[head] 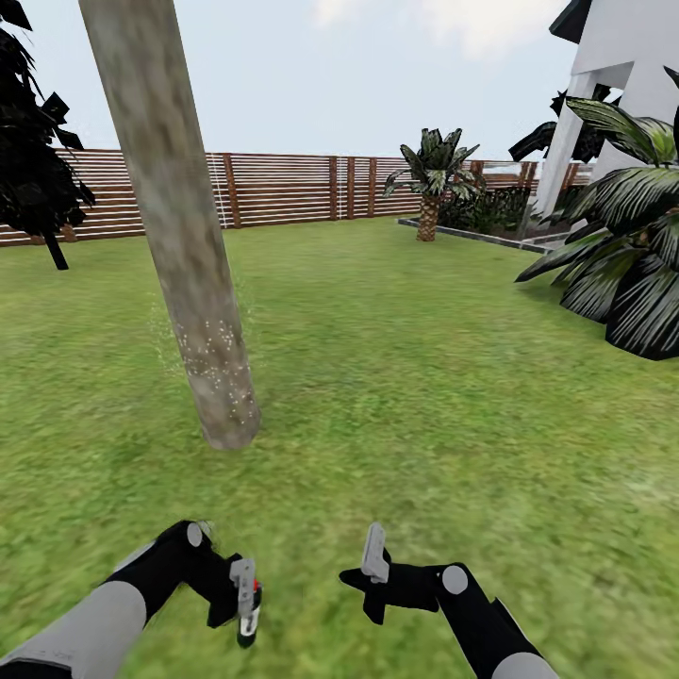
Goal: In the garden, pick up the pesticide atomizer on the floor and spray pesticide onto both trees until each tree trunk is fully covered.
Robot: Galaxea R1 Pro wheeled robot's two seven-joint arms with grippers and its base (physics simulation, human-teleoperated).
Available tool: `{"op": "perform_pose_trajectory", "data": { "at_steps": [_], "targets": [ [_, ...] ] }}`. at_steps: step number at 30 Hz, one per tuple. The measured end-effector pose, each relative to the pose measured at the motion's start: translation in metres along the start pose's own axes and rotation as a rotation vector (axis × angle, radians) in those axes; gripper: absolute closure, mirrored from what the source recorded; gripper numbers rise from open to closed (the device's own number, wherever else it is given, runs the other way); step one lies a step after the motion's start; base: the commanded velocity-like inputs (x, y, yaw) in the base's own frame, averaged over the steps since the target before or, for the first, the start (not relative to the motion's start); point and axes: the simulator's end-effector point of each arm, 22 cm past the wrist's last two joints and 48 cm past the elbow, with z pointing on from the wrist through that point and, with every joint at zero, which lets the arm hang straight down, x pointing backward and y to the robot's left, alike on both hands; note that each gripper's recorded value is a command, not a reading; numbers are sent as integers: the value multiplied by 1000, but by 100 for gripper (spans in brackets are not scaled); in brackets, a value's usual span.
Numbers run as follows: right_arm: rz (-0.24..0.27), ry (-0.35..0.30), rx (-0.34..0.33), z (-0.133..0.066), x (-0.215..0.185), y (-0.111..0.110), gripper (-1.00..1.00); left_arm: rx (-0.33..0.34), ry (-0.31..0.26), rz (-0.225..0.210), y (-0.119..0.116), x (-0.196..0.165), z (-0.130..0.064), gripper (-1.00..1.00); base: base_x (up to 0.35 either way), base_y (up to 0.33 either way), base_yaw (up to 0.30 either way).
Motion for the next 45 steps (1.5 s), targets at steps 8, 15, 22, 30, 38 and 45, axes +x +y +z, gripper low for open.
{"op": "perform_pose_trajectory", "data": {
  "at_steps": [8,15,22,30,38,45],
  "targets": [
    [7,7,21,-3,5,-5,-100,-67,121,-118,4,118,-35,100,0,0,0],
    [57,101,367,-48,63,-78,-100,-443,-42,-366,73,123,-43,100,0,0,0],
    [361,330,884,-154,212,-97,-100,-796,-242,-812,72,176,-31,100,0,0,0],
    [331,303,1161,-207,238,-57,-100,-990,-292,-1116,-12,240,-3,100,0,0,0],
    [369,296,1191,-208,241,-51,-100,-1008,-297,-1158,-16,249,-6,100,0,0,23],
    [421,282,1229,-209,242,-50,-100,-1029,-304,-1205,-18,256,-8,100,-97,0,270]
  ]
}}
